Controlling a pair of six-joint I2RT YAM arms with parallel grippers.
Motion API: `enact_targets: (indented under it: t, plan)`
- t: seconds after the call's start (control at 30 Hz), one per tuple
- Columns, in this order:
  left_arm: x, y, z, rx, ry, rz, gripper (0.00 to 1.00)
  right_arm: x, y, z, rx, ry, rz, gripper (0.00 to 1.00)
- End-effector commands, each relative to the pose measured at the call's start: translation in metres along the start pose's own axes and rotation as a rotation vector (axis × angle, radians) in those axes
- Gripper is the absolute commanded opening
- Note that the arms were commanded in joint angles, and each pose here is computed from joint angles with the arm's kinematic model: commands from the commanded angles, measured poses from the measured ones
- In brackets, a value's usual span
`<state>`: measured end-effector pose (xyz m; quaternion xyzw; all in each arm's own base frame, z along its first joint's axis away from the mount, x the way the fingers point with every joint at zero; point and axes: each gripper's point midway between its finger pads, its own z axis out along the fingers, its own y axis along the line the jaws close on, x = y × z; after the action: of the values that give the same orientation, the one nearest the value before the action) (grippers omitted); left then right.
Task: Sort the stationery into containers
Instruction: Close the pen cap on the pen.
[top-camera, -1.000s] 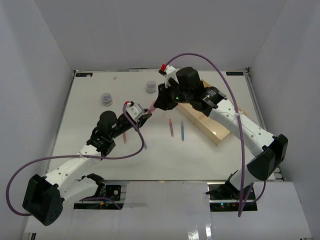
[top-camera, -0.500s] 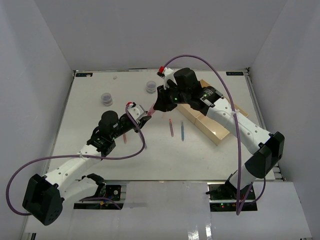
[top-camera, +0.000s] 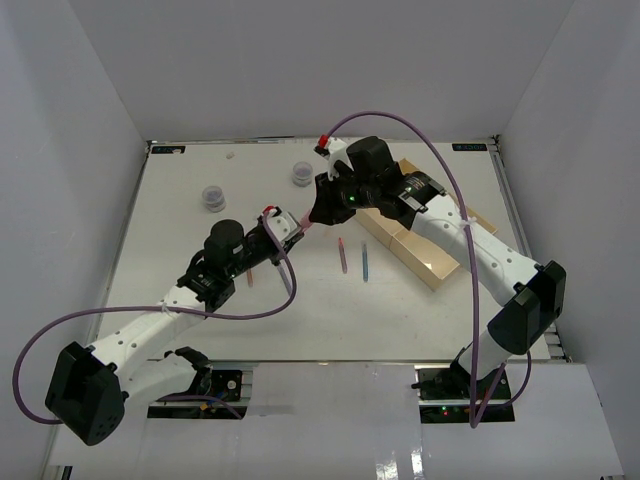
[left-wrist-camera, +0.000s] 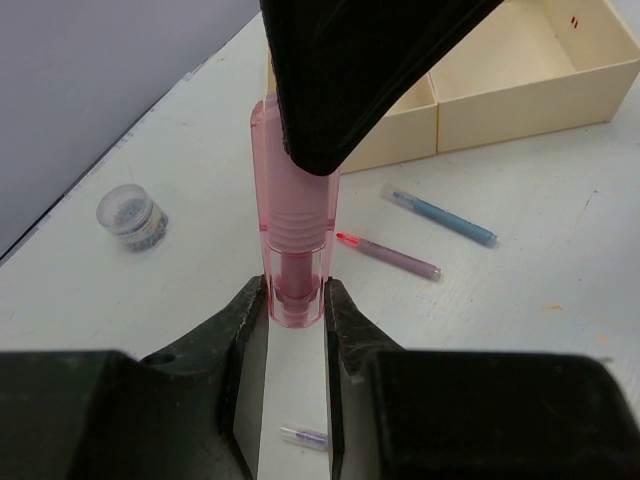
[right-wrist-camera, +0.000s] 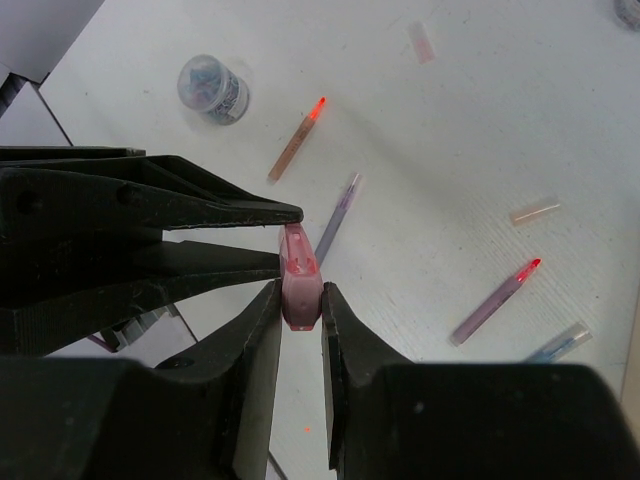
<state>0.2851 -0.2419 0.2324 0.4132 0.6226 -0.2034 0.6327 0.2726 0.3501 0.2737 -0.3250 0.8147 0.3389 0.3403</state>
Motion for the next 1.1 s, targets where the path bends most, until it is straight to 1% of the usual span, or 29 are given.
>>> enact_targets:
  t: [0.0,0.23,0.47,0.63,0.87,1.07]
  plan:
    - [-0.106,0.014,-0.005,-0.03,-0.299,0.131,0.0,0.043,0.002,0.013,-0.023,0.162,0.045,0.08]
    - [-0.123,0.016,-0.008,-0.047,-0.337,0.163,0.0,0.049,-0.001,0.017,-0.017,0.183,0.054,0.08]
    - [-0.133,0.009,-0.008,-0.018,-0.368,0.168,0.0,0.051,0.0,0.02,-0.029,0.195,0.056,0.08]
    - [-0.125,0.01,-0.01,-0.037,-0.352,0.169,0.0,0.047,-0.002,0.018,-0.014,0.18,0.048,0.08]
    - [-0.119,0.007,-0.009,-0.028,-0.342,0.162,0.0,0.042,0.002,0.019,-0.036,0.17,0.045,0.08]
    - [-0.107,0.004,-0.01,-0.022,-0.317,0.165,0.0,0.031,0.001,0.011,-0.015,0.115,0.021,0.08]
